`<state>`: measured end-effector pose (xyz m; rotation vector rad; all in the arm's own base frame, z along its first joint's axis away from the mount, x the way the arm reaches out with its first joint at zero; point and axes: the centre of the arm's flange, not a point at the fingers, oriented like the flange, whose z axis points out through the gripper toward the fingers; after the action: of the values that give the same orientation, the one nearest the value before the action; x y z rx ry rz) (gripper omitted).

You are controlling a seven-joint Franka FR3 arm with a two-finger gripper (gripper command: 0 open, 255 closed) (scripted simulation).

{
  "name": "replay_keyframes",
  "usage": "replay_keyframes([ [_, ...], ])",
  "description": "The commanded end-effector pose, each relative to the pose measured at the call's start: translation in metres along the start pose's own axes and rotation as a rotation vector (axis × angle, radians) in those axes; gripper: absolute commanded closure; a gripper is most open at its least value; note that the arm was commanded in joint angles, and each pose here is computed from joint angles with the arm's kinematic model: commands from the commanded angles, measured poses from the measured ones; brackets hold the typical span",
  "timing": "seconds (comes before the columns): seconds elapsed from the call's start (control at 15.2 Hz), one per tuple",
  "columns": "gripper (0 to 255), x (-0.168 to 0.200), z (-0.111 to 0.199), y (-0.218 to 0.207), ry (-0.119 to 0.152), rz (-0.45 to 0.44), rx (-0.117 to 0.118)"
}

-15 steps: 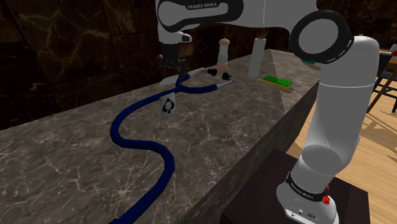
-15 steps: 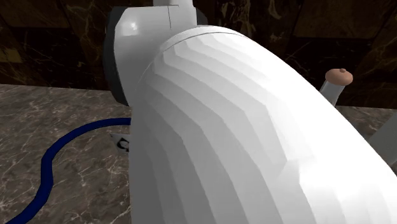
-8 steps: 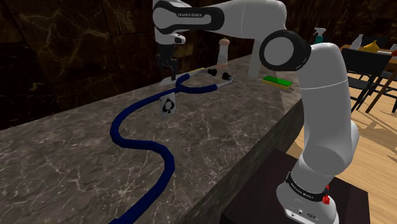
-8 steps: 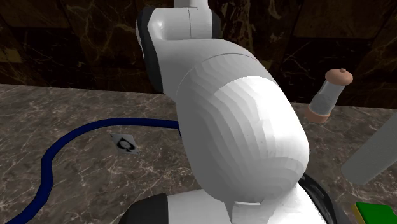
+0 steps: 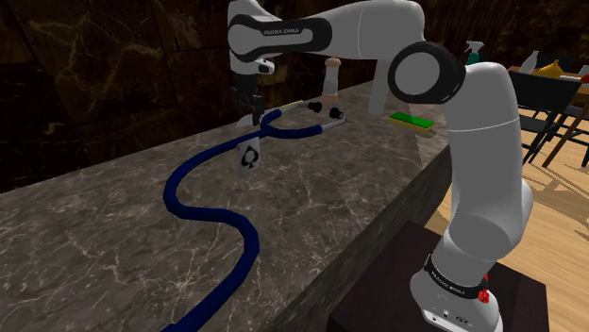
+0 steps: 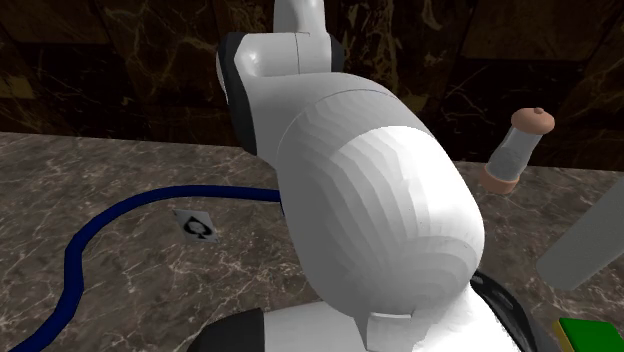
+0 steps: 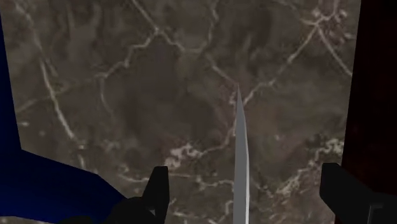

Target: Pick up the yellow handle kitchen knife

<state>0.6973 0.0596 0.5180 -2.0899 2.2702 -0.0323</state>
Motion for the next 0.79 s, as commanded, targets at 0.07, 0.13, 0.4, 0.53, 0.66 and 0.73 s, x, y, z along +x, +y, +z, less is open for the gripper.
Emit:
replay_keyframes([
  [0.07, 255, 0.004, 0.014, -0.002, 0.008, 0.004, -0.022],
  [0.13, 255, 0.004, 0.013, -0.004, 0.008, 0.004, -0.022],
  [0.4, 255, 0.003, 0.013, -0.004, 0.008, 0.004, -0.022],
  [0.53, 255, 0.003, 0.013, -0.004, 0.008, 0.004, -0.022],
  [0.66, 255, 0.004, 0.006, -0.001, 0.007, 0.005, -0.022],
  [0.73, 255, 0.004, 0.001, -0.001, 0.007, 0.005, -0.022],
])
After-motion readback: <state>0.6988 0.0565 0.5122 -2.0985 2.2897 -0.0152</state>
